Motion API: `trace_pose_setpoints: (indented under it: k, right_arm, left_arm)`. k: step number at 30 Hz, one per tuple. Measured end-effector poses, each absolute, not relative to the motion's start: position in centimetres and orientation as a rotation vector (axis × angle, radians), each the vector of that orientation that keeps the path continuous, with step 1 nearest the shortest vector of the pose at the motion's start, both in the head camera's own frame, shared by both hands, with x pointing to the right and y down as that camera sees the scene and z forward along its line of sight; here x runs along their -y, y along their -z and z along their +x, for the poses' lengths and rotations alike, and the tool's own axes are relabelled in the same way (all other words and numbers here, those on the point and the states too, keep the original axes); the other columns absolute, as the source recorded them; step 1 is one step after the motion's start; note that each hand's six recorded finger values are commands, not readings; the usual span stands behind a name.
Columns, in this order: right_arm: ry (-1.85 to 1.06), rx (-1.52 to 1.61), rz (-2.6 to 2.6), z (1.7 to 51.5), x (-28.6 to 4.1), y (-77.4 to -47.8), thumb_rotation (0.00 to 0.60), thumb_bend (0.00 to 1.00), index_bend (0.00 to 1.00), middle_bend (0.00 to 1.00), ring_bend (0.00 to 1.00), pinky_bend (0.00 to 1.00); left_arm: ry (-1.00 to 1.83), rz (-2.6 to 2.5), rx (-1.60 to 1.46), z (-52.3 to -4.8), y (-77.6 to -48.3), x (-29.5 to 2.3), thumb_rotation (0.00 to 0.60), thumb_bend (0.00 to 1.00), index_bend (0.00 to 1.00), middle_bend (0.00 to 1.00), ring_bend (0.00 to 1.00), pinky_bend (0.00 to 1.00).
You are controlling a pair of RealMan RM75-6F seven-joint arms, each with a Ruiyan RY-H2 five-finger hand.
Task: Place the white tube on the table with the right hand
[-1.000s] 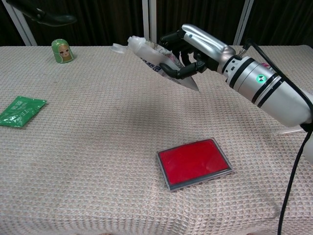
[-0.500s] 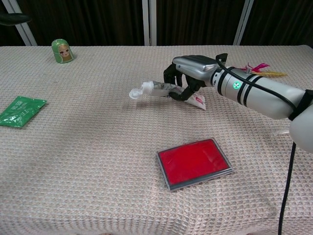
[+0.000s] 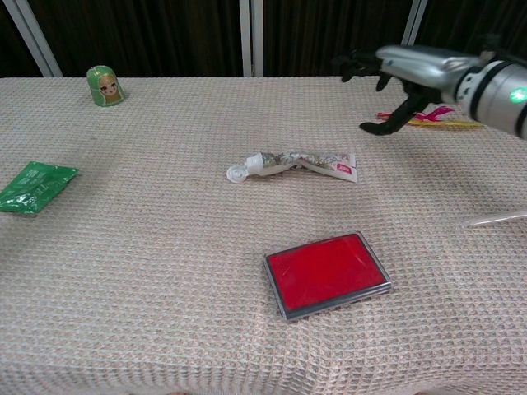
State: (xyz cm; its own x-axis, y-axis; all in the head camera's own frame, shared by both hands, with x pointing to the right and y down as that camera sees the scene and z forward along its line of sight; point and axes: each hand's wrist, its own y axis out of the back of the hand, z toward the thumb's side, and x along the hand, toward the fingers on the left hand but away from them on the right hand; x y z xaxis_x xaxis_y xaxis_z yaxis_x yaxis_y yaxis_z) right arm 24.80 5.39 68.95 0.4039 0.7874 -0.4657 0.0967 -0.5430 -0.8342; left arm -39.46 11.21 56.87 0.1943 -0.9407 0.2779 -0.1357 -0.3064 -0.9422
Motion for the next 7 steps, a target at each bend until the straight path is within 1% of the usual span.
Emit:
trace_pose_setpoints:
  k: [4, 6, 7]
  right_arm:
    - [-1.231, 0.886, -1.768, 32.3, -6.6, -63.9, 0.600, 0.30, 0.04, 0.23, 0.11, 0.26]
    - [-1.270, 0.952, -1.684, 36.4, -8.4, -61.0, 0.600, 0.30, 0.04, 0.23, 0.11, 0.26]
    - [-1.280, 0.967, -1.667, 37.4, -9.0, -60.4, 0.600, 0.30, 0.04, 0.23, 0.11, 0.26]
  left_arm:
    - [1.302, -1.584, -1.103, -42.9, -56.6, -13.5, 0.600, 0.22, 0.33, 0.17, 0.12, 0.15]
    - [1.332, -1.557, -1.125, -44.1, -56.4, -14.5, 0.600, 0.22, 0.33, 0.17, 0.12, 0.16]
    - [1.351, -1.539, -1.134, -44.8, -56.3, -15.3, 0.600, 0.22, 0.33, 0.17, 0.12, 0.16]
